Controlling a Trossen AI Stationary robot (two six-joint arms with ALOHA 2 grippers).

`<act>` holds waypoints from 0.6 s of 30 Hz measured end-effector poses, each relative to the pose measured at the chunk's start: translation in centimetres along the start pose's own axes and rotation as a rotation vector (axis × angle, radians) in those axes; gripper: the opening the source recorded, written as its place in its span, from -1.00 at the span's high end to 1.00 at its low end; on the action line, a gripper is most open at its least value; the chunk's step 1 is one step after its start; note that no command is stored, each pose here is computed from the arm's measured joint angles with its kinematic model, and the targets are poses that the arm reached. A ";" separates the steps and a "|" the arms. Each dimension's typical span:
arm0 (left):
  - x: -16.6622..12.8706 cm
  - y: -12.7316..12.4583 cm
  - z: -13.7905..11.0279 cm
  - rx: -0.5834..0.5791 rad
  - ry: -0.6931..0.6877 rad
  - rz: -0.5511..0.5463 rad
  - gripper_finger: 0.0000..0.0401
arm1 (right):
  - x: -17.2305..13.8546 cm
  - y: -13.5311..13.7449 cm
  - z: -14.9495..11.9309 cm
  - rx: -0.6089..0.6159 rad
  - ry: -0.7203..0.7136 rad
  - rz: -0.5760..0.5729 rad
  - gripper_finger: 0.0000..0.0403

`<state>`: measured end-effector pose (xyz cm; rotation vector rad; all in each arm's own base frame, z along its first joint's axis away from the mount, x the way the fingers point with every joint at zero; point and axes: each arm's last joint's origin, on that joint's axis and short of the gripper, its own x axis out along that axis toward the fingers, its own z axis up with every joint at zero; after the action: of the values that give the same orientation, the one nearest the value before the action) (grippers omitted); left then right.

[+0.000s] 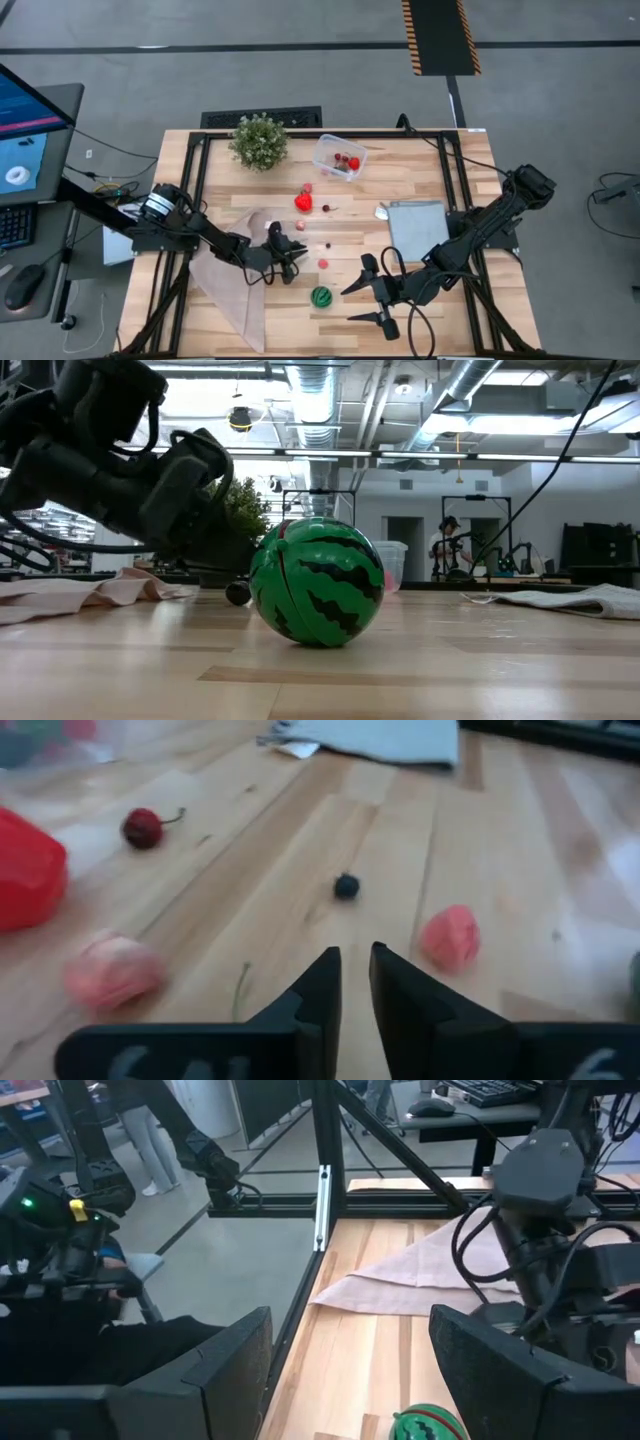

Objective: Pick and placing Produce into tupperware
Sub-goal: Put the black cherry into the transparent bin

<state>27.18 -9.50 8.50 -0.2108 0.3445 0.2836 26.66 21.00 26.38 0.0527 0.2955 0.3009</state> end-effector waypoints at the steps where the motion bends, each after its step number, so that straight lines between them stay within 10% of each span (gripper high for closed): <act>1: 0.0 0.1 -0.1 0.005 0.001 0.022 0.73 | 0.0 0.0 0.0 0.000 0.000 0.000 -0.47; 18: -0.4 0.8 -1.5 -0.003 0.098 0.148 0.19 | 0.0 0.0 0.0 0.001 0.000 0.000 -0.47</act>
<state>26.10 -9.22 7.12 -0.2029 0.4578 0.4212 26.67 21.00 26.38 0.0536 0.2953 0.3008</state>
